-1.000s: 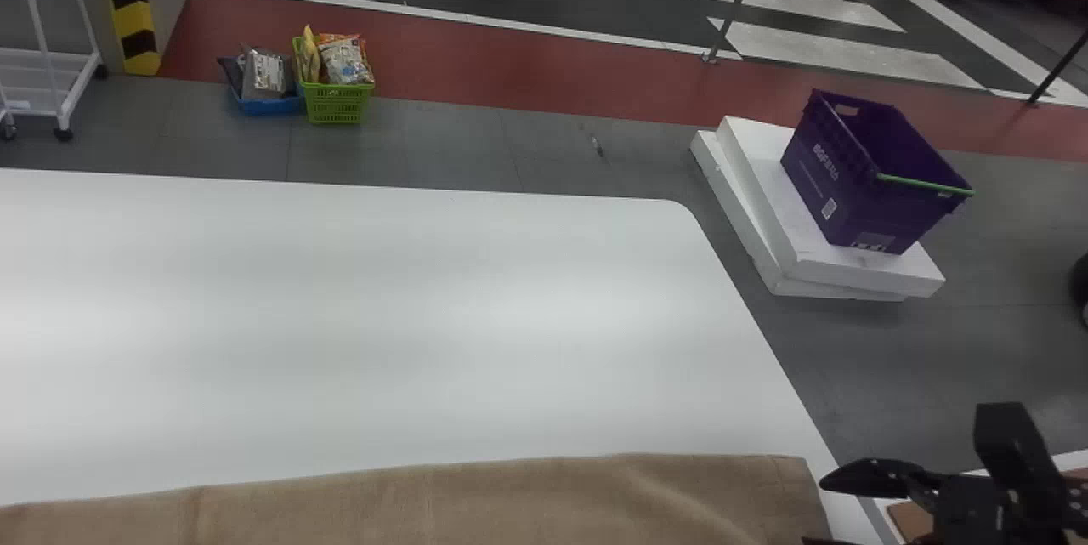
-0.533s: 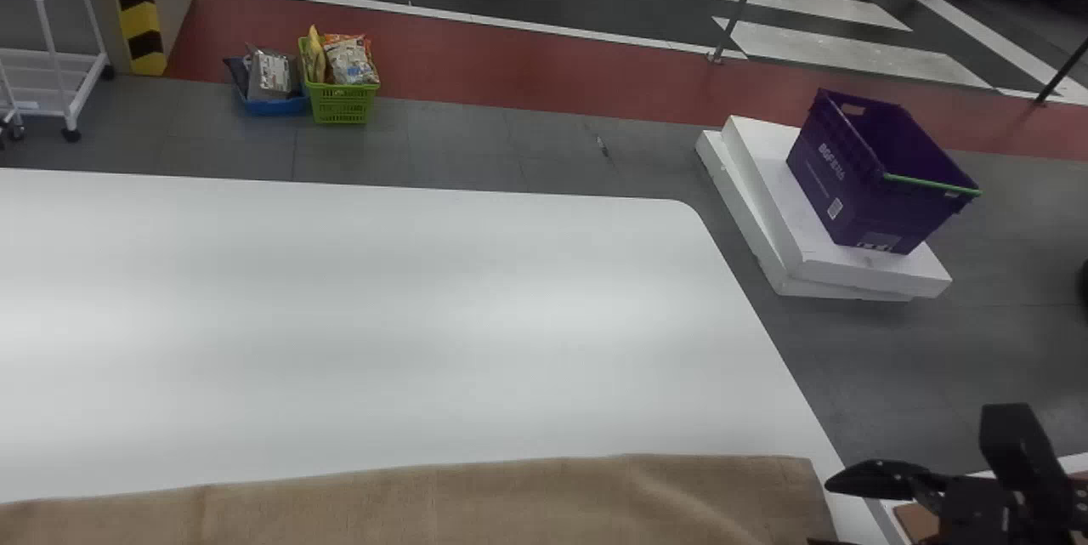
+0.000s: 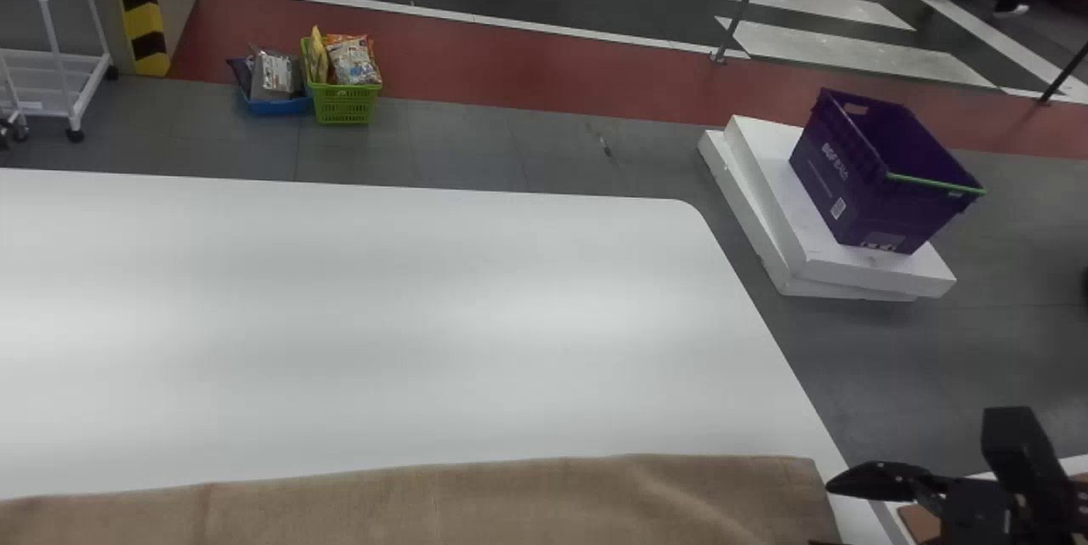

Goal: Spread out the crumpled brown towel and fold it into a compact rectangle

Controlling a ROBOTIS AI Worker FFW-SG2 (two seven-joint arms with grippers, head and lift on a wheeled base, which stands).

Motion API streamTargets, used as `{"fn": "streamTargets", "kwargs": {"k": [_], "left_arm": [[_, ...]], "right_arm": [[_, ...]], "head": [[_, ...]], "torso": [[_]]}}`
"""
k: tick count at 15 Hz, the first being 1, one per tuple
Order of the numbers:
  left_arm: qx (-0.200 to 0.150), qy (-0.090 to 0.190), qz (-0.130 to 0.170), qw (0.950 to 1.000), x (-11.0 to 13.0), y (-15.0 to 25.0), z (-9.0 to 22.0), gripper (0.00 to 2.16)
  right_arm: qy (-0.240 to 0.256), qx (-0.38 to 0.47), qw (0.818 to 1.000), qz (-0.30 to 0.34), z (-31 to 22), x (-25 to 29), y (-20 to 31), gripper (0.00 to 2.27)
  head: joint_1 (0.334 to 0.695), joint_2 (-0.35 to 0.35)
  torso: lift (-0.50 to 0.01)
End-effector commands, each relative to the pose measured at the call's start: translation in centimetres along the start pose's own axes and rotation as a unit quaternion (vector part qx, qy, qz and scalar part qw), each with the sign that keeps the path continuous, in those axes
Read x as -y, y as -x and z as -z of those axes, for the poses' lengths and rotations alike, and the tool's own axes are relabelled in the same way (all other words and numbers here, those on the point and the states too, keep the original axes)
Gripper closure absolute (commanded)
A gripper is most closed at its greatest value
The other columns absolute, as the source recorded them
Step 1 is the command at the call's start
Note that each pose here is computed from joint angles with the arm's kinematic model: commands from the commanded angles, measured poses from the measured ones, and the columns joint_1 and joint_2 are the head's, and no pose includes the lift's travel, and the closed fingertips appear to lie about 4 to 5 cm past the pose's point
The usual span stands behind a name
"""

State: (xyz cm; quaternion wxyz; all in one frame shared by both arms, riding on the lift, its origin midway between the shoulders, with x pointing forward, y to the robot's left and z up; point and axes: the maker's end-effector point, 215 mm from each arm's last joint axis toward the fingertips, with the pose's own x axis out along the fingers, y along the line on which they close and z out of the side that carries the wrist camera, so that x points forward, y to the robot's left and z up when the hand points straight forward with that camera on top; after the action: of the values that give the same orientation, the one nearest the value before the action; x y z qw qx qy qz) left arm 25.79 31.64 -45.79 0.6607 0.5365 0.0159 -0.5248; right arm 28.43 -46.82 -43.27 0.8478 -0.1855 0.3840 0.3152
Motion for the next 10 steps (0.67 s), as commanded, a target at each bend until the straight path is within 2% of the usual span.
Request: {"fn": "streamTargets", "kwargs": {"k": [1, 5, 10], "left_arm": [[-0.008, -0.002, -0.005, 1.0, -0.6, 0.8, -0.1, 1.02], [-0.008, -0.012, -0.008, 0.9999, -0.8, 2.1, -1.7, 1.02], [-0.011, -0.008, 0.004, 0.9999, 0.5, 2.8, -2.4, 1.02]], "right_arm": [[0.0, 0.0, 1.0, -0.002, 0.0, -0.1, 0.0, 0.39], [0.0, 0.001, 1.0, -0.004, 0.0, -0.2, -0.2, 0.39], [0.002, 0.006, 1.0, -0.007, -0.5, -0.4, -0.4, 0.39]], "head": [[0.695, -0.331], [0.695, -0.324], [0.695, -0.335]], "torso": [[-0.127], [-0.127], [-0.127]]}}
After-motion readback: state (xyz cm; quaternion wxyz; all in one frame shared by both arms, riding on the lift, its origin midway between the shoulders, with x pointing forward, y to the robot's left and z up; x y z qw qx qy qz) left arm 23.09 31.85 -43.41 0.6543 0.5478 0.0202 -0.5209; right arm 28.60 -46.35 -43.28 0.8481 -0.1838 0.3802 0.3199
